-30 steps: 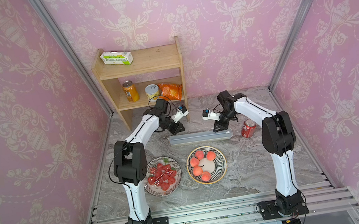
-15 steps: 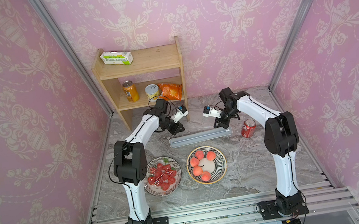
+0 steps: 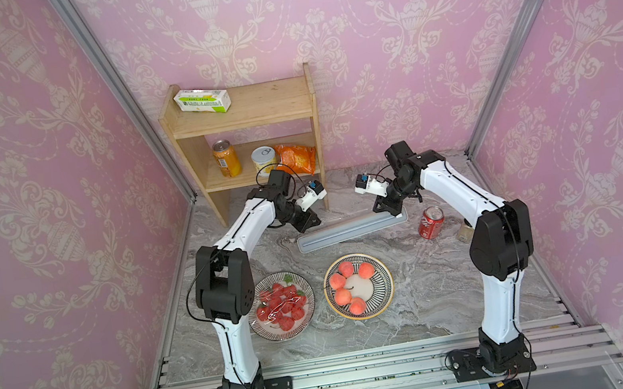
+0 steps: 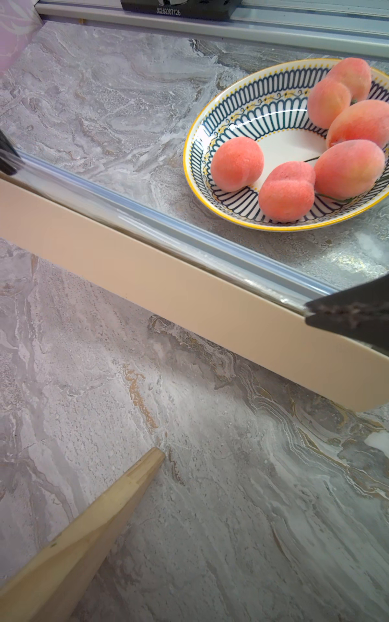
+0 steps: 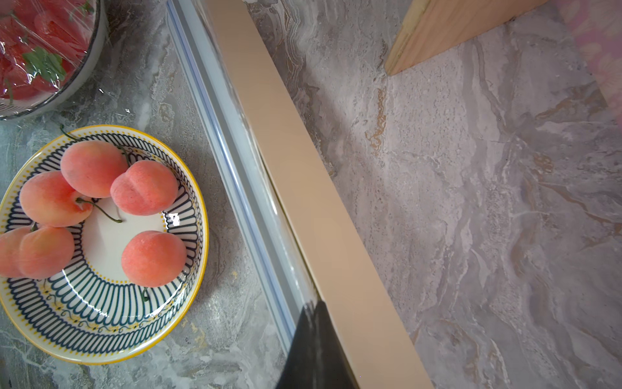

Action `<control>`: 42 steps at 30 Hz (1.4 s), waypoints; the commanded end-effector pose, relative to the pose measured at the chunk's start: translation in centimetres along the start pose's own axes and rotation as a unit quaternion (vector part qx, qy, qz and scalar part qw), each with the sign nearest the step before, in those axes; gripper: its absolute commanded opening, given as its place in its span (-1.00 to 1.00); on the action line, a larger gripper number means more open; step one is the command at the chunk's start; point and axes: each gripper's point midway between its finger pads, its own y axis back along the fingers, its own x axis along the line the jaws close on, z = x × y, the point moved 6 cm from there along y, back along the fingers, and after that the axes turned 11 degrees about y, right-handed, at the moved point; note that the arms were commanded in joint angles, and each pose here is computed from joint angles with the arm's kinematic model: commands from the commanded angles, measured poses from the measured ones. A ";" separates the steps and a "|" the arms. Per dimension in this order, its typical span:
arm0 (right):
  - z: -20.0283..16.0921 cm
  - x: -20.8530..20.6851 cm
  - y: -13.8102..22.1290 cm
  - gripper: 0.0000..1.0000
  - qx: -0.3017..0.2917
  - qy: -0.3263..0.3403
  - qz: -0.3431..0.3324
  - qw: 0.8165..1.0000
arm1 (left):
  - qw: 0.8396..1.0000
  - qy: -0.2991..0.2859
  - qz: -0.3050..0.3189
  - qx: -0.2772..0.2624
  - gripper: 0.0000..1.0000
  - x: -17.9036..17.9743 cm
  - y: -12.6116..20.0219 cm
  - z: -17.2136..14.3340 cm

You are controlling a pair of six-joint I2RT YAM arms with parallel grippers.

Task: Wrap the plate with plastic wrap
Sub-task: Pull the plastic wrap from the plastic wrap cutting box.

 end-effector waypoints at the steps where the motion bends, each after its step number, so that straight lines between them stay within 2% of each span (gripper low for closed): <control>1: 0.5 0.0 1.5 -1.00 -0.006 0.008 -0.009 1.000 | 0.999 -0.024 -0.003 -0.042 -1.00 -1.1 2.7 1.9; 9: 0.8 0.2 1.6 -1.00 -0.010 0.010 -0.008 1.000 | 0.998 -0.028 -0.001 -0.049 -1.00 -1.2 2.9 2.2; 17: 0.9 0.8 0.4 -1.00 0.013 0.017 0.009 1.000 | 0.998 -0.029 0.001 -0.048 -1.00 -1.1 2.9 2.1; 31: 2.0 1.2 -1.6 -1.00 0.033 0.021 0.032 0.999 | 0.999 -0.010 0.001 -0.039 -1.00 -0.4 1.7 -0.3; 42: 2.9 1.4 -2.7 -1.00 0.047 0.029 0.041 0.998 | 0.999 -0.002 0.002 -0.045 -1.00 0.1 1.5 -1.0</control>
